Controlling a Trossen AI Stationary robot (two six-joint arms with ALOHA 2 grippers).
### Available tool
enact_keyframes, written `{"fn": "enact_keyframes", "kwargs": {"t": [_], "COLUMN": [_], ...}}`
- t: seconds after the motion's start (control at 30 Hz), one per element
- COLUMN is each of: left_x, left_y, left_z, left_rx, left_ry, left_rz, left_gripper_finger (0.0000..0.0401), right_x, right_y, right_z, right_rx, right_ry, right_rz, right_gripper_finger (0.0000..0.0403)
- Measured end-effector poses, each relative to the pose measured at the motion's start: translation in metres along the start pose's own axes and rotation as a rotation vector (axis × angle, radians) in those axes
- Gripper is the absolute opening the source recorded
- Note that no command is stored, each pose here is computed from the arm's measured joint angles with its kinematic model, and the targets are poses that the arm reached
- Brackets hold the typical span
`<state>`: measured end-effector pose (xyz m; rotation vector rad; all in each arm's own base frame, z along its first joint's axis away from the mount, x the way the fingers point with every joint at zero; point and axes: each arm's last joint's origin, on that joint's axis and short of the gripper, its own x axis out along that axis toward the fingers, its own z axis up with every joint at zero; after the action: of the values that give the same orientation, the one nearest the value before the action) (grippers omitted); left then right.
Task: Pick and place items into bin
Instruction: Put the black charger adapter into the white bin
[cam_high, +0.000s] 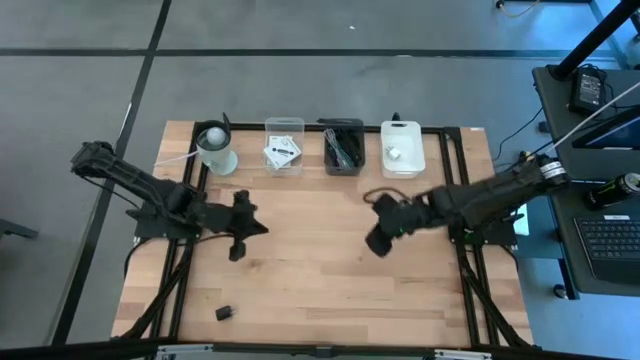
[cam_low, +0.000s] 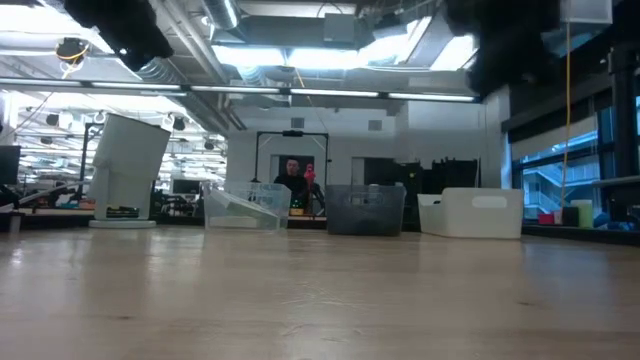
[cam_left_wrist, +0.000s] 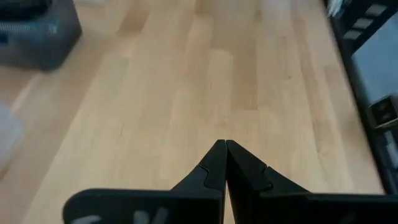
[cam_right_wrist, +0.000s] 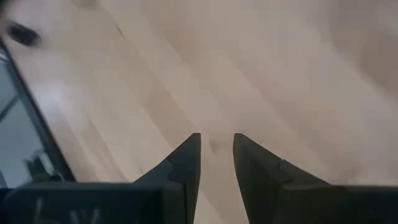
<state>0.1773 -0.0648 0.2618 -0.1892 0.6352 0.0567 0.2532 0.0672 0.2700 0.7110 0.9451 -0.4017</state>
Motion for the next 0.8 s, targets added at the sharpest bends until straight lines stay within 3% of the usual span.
{"fn": "enact_keyframes", "kwargs": {"t": [0.13,0.3,0.57,0.7,0.8], "left_x": [0.018,0.045,0.075,0.084,0.086], "left_y": [-0.013,-0.022,-0.02,-0.022,-0.025], "left_z": [0.01,0.011,0.001,0.002,0.005], "left_rx": [-0.104,-0.138,-0.252,-0.244,-0.275], "left_ry": [0.103,0.238,0.212,0.149,0.113], "left_rz": [-0.015,-0.066,0.173,0.213,0.19], "left_gripper_finger": [0.0003,0.0028,0.0152,0.021,0.0223], "right_x": [0.014,0.026,0.031,0.028,0.027], "right_y": [-0.006,-0.011,-0.006,-0.003,-0.001], "right_z": [-0.033,-0.056,-0.076,-0.085,-0.091], "right_rx": [0.116,0.167,0.056,-0.033,-0.105], "right_ry": [0.115,0.158,0.169,0.184,0.19], "right_rz": [-0.024,-0.032,0.043,0.063,0.076], "right_gripper_finger": [0.0097,0.0097,0.0097,0.0097,0.0097]}}
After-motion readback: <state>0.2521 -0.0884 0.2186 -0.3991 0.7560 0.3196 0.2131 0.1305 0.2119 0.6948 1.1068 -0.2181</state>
